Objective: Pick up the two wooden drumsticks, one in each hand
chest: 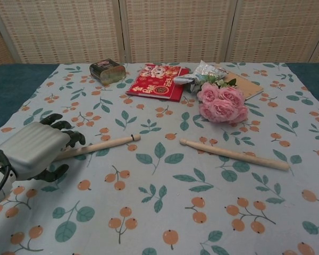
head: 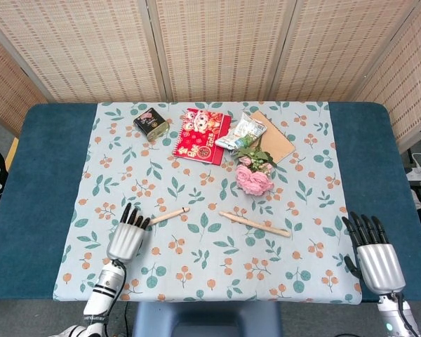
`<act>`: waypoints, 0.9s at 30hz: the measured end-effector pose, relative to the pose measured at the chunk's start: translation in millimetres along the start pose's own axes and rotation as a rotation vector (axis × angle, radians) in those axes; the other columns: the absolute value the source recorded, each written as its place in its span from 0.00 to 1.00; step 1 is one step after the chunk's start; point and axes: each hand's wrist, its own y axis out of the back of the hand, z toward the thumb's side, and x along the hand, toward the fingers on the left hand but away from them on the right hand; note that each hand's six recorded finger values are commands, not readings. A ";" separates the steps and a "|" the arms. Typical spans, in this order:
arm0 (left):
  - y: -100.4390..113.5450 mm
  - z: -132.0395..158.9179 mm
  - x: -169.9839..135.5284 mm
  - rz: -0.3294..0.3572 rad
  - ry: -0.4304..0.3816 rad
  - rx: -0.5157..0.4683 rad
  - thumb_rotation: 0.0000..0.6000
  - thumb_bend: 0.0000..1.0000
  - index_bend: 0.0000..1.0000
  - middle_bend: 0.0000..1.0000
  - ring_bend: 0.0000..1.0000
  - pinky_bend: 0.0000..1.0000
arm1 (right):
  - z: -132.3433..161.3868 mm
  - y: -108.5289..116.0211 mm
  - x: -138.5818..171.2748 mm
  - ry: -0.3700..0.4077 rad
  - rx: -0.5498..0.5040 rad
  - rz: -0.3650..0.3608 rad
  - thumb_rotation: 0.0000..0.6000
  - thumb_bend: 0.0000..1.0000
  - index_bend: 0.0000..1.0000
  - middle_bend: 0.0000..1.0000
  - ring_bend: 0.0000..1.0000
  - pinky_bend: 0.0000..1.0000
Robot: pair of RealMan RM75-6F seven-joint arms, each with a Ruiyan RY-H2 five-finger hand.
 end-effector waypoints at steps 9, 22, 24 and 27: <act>-6.6 -6.5 11.4 0.007 0.046 0.074 1.00 0.41 0.46 0.54 0.27 0.07 | 1.1 -2.1 0.7 -0.001 0.010 0.012 1.00 0.22 0.00 0.00 0.00 0.00; -16.4 -11.4 16.7 -0.028 0.063 0.120 1.00 0.41 0.58 0.64 0.33 0.08 | 2.6 -5.3 -0.2 -0.005 0.021 0.020 1.00 0.21 0.00 0.00 0.00 0.00; -15.6 -12.6 17.2 -0.022 0.067 0.113 1.00 0.43 0.65 0.70 0.37 0.09 | 4.2 -7.4 -0.9 -0.003 0.025 0.024 1.00 0.22 0.00 0.00 0.00 0.00; -12.2 -14.6 17.5 -0.002 0.076 0.085 1.00 0.46 0.73 0.77 0.42 0.11 | 9.2 -10.5 -3.5 0.006 0.035 0.035 1.00 0.21 0.00 0.00 0.00 0.00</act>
